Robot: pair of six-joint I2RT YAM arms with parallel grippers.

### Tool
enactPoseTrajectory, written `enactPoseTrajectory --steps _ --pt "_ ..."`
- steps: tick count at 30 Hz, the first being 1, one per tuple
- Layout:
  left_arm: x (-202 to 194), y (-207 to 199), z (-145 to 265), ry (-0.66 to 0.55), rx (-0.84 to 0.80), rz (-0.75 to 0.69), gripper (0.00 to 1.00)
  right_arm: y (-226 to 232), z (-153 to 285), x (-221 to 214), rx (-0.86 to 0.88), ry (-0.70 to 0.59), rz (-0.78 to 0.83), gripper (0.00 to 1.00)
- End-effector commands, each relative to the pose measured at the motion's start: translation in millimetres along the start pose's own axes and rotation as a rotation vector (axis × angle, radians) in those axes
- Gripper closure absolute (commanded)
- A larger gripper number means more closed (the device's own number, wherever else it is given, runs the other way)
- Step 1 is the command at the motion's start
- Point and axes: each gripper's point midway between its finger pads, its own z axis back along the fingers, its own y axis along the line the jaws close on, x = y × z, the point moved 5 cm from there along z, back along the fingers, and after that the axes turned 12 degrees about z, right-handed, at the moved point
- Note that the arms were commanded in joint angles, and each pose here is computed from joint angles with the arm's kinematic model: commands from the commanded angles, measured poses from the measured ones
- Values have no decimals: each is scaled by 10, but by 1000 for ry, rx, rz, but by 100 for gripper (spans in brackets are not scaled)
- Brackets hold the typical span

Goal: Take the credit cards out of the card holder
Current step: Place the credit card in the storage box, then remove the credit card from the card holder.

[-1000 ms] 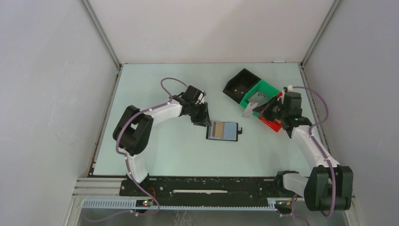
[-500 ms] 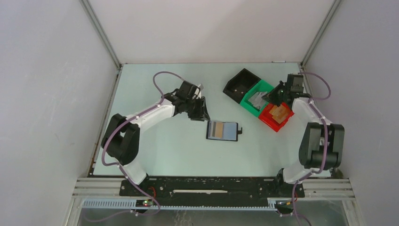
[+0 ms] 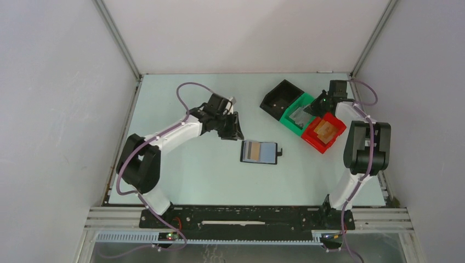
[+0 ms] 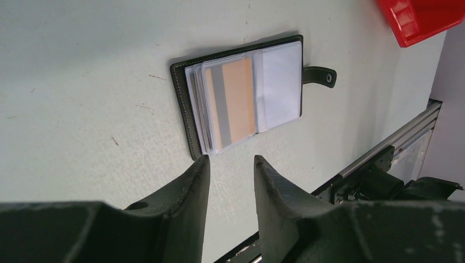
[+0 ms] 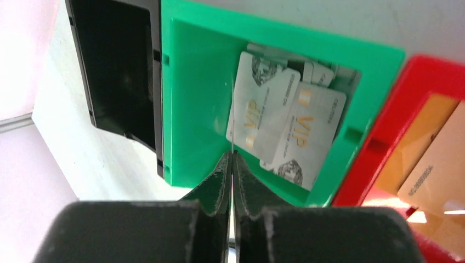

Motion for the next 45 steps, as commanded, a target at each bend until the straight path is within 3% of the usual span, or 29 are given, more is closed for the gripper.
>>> enactPoseTrajectory --steps 1,3,5,13,18,31,45 --pt "42 -69 142 -36 -37 -34 60 50 -39 163 -41 -24 17 82" --pt "36 -74 153 -36 -41 -35 60 45 -32 176 -75 -27 26 66" --pt "24 -76 162 -34 -46 -34 60 36 17 189 -103 -36 37 62" --pt "0 -104 104 -13 -76 -22 60 319 565 173 -57 -130 122 63" --pt "-13 -81 22 5 -75 -10 60 579 812 -225 -5 -140 228 65" --pt "-97 -19 -191 63 -66 -2 60 787 912 -1794 172 89 460 65" --pt "-326 93 -533 166 -27 26 59 803 583 -2253 183 227 423 65"
